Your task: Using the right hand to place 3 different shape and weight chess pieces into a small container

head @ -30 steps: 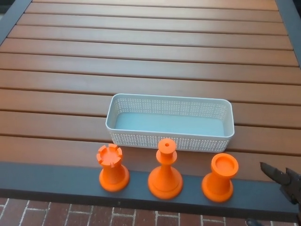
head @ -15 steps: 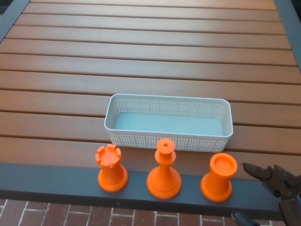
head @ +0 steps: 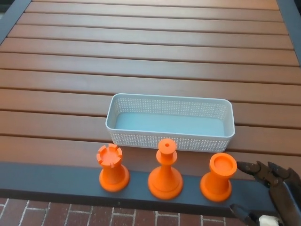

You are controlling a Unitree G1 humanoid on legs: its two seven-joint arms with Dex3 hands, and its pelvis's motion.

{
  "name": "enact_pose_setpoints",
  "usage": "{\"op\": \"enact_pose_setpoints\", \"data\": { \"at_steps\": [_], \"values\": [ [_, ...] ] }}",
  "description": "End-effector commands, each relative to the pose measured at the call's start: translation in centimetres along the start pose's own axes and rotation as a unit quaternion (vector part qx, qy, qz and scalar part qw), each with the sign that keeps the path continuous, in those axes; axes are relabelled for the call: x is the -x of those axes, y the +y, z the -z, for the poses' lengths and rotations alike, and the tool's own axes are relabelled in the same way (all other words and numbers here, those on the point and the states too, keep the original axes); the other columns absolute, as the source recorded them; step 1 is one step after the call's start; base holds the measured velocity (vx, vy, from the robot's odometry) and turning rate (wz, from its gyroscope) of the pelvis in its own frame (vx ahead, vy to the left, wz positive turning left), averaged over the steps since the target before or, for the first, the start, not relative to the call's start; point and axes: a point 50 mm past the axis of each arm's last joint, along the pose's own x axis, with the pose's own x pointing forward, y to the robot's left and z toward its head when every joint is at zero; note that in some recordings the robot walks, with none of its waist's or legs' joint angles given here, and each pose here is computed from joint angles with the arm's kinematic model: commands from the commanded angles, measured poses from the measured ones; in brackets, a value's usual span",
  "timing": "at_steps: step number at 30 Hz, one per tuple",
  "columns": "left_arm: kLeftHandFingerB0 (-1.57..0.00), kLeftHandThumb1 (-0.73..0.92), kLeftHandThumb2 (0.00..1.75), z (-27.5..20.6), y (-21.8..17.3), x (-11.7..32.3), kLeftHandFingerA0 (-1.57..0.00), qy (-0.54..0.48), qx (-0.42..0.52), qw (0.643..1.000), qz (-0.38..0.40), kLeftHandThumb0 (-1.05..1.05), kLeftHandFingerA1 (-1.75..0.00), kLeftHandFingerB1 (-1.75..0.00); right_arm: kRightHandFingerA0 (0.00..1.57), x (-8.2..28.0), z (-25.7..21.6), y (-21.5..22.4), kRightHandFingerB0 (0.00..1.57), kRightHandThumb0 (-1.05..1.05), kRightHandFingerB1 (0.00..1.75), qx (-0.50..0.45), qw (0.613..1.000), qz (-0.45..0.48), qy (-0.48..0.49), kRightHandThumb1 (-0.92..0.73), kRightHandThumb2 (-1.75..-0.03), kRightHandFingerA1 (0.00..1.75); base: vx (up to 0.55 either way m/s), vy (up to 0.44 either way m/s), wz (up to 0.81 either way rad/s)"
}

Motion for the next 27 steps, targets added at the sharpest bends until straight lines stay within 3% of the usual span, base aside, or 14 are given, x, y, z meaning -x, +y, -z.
{"op": "enact_pose_setpoints", "data": {
  "at_steps": [1, 3, 4, 5, 9, 12, 13, 16, 17, 21, 22, 25, 26, 27],
  "values": [
    [-1.05, 0.35, 1.44, -0.6, 0.1, 0.3, -1.24, -0.033, 0.009, 0.999, 0.008, -0.1, -1.18, -0.97, 0.2, -0.5, 0.6, -0.7, 0.32, -0.73, 0.51, 0.026, 0.999, 0.01, 0.038, -0.5, -0.88, 0.58, 0.0, 0.0, 0.0],
    [-1.05, 0.35, 1.44, -0.6, 0.0, 0.5, -1.24, -0.035, 0.012, 0.999, 0.011, -0.1, -1.18, -0.97, 0.2, -0.5, 0.4, -0.8, 0.32, -0.73, 0.51, 0.031, 0.999, 0.013, 0.038, -0.5, -0.88, 0.58, 0.0, 0.0, 0.0],
    [-1.05, 0.35, 1.43, -0.7, -0.1, 0.5, -1.24, -0.036, 0.011, 0.999, 0.011, -0.1, -1.18, -0.97, 0.23, -0.4, 0.3, -0.8, 0.39, -0.7, 0.4, 0.028, 0.999, 0.014, 0.035, -0.62, -0.59, 0.56, 0.0, 0.0, 0.0],
    [-1.05, 0.36, 1.38, -0.7, -0.1, 0.5, -1.23, -0.036, 0.005, 0.999, 0.01, -0.15, -1.18, -0.98, 0.23, -0.4, 0.2, -0.8, 0.32, -0.71, 0.49, 0.028, 0.999, 0.013, 0.032, -0.49, -0.86, 0.59, 0.0, 0.0, 0.0],
    [-1.05, 0.36, 1.38, -0.7, -0.1, 0.6, -1.23, -0.036, -0.003, 0.999, 0.008, -0.15, -1.18, -0.98, 0.23, -0.3, 0.1, -0.8, 0.32, -0.71, 0.49, 0.029, 0.999, 0.012, 0.028, -0.49, -0.86, 0.59, 0.0, 0.0, 0.0],
    [-1.07, 0.32, 1.47, -0.8, -0.1, 0.3, -1.26, -0.036, 0.011, 0.999, 0.008, -0.1, -1.19, -0.98, 0.24, -0.3, -0.9, -0.2, 0.33, -0.74, 0.5, 0.035, 0.999, 0.005, -0.009, -0.48, -0.86, 0.6, 0.0, 0.0, 0.0],
    [-1.08, 0.33, 1.45, -0.8, -0.1, 0.4, -1.25, -0.04, 0.015, 0.999, 0.01, -0.14, -1.19, -1.01, 0.22, -0.3, -1.4, 0.1, 0.33, -0.73, 0.38, 0.035, 0.999, -0.002, -0.018, -0.61, -0.59, 0.56, 0.0, 0.0, 0.0],
    [-1.08, 0.33, 1.45, -0.8, -0.1, 0.6, -1.25, -0.045, 0.019, 0.999, 0.013, -0.14, -1.19, -1.01, 0.22, -0.3, -2.0, 0.5, 0.33, -0.73, 0.38, 0.033, 0.999, -0.01, -0.024, -0.61, -0.59, 0.56, 0.0, 0.0, 0.0],
    [-1.1, 0.32, 1.49, -0.8, -0.1, 0.8, -1.23, -0.045, 0.024, 0.999, 0.014, -0.14, -1.22, -1.06, 0.0, -0.6, -1.9, 0.4, 0.05, -0.77, 0.45, 0.059, 0.998, -0.022, -0.016, -0.46, -0.89, 0.41, 0.0, 0.0, 0.0],
    [-1.1, 0.32, 1.49, -0.9, -0.2, 1.1, -1.23, -0.045, 0.031, 0.998, 0.016, -0.14, -1.22, -1.06, 0.0, -1.1, -1.8, 0.3, 0.05, -0.77, 0.45, 0.099, 0.994, -0.037, -0.002, -0.46, -0.89, 0.41, 0.0, 0.0, 0.0],
    [-1.11, 0.24, 1.54, -1.0, -0.3, 1.2, -1.27, -0.047, 0.04, 0.998, 0.019, -0.12, -1.29, -1.1, 0.0, -1.3, -1.6, 0.2, 0.0, -0.97, 0.25, 0.124, 0.991, -0.045, 0.009, -0.55, -0.9, 0.39, 0.0, 0.0, 0.0],
    [-1.11, 0.24, 1.54, -1.1, -0.4, 1.5, -1.27, -0.05, 0.056, 0.997, 0.023, -0.12, -1.29, -1.1, 0.0, -1.6, -1.3, -0.1, 0.0, -0.97, 0.25, 0.163, 0.985, -0.055, 0.028, -0.55, -0.9, 0.39, 0.0, 0.0, 0.0],
    [-1.1, 0.26, 1.55, -1.0, -0.3, 1.7, -1.3, -0.05, 0.062, 0.996, 0.027, -0.14, -1.31, -1.13, 0.0, -1.7, -0.8, -0.2, 0.0, -0.91, 0.43, 0.17, 0.983, -0.056, 0.047, -0.5, -0.86, 0.62, 0.0, 0.0, 0.0],
    [-1.1, 0.26, 1.55, -1.0, -0.3, 1.7, -1.3, -0.05, 0.063, 0.996, 0.028, -0.14, -1.31, -1.13, 0.0, -1.7, -0.7, -0.3, 0.0, -0.91, 0.43, 0.172, 0.982, -0.057, 0.053, -0.5, -0.86, 0.62, 0.0, 0.0, 0.0]
  ]
}}
